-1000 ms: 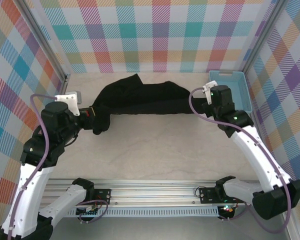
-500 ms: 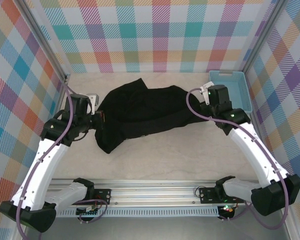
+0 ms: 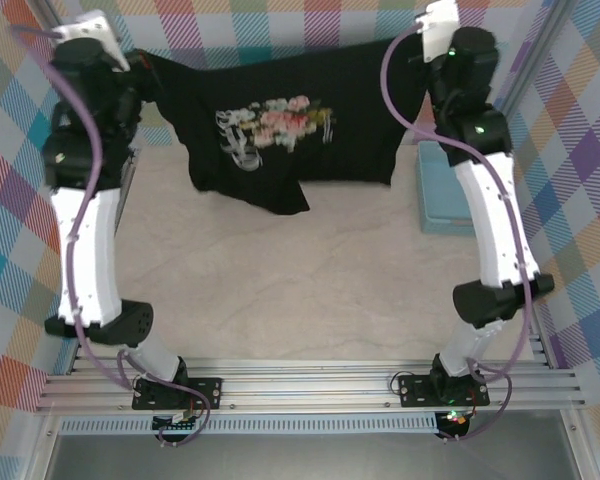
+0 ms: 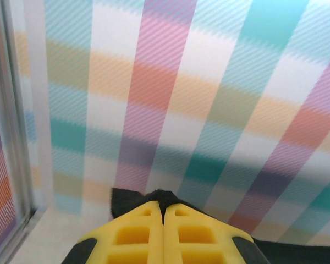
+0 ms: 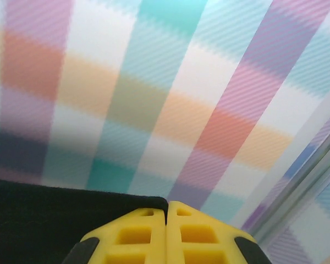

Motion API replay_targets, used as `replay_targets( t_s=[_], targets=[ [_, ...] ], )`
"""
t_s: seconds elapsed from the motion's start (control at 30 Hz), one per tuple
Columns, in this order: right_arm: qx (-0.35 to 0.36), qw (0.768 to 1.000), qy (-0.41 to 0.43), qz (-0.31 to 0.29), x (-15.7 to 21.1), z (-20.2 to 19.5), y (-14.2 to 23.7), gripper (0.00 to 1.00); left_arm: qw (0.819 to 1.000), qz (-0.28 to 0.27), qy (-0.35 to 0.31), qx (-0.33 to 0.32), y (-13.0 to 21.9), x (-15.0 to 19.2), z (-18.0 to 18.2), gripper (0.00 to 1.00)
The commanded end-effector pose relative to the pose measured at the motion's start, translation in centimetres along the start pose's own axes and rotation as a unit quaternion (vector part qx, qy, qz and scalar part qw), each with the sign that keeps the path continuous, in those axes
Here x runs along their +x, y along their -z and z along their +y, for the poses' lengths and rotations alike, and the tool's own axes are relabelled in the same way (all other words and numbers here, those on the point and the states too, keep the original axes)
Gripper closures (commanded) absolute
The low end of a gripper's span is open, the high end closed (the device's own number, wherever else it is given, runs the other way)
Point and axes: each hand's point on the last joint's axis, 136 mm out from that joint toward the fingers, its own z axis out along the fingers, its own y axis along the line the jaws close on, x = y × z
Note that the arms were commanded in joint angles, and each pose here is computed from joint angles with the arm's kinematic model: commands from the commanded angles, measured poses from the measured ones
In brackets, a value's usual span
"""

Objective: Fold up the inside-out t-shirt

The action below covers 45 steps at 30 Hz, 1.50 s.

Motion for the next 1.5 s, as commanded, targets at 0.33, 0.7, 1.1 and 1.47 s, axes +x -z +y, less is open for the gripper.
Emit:
replay_targets(
  t_s=[0.33,0.7,1.1,1.47],
  targets=[
    [-0.050,0.989,-0.029,-0.137,-6.4,-5.0,21.4,1.00,0.964,-0.252,-0.032,0.084,25.4,-13.2,1.3,1.00],
    [0.024,0.993,0.050,-0.103,-5.1,-5.0,17.7,1.00,0.983,-0.161,-0.092,0.014,13.0,-9.8,0.9,1.00],
    [0.002,0.989,0.091,0.119,15.1,4.9,-9.3,0.98,0.988,0.049,-0.146,-0.025,-18.1,11.1,0.3,1.00],
    [-0.037,0.968,0.065,0.238,24.1,11.9,-16.4,0.43,0.986,0.146,-0.073,-0.023,-23.8,20.9,1.5,0.17]
  ],
)
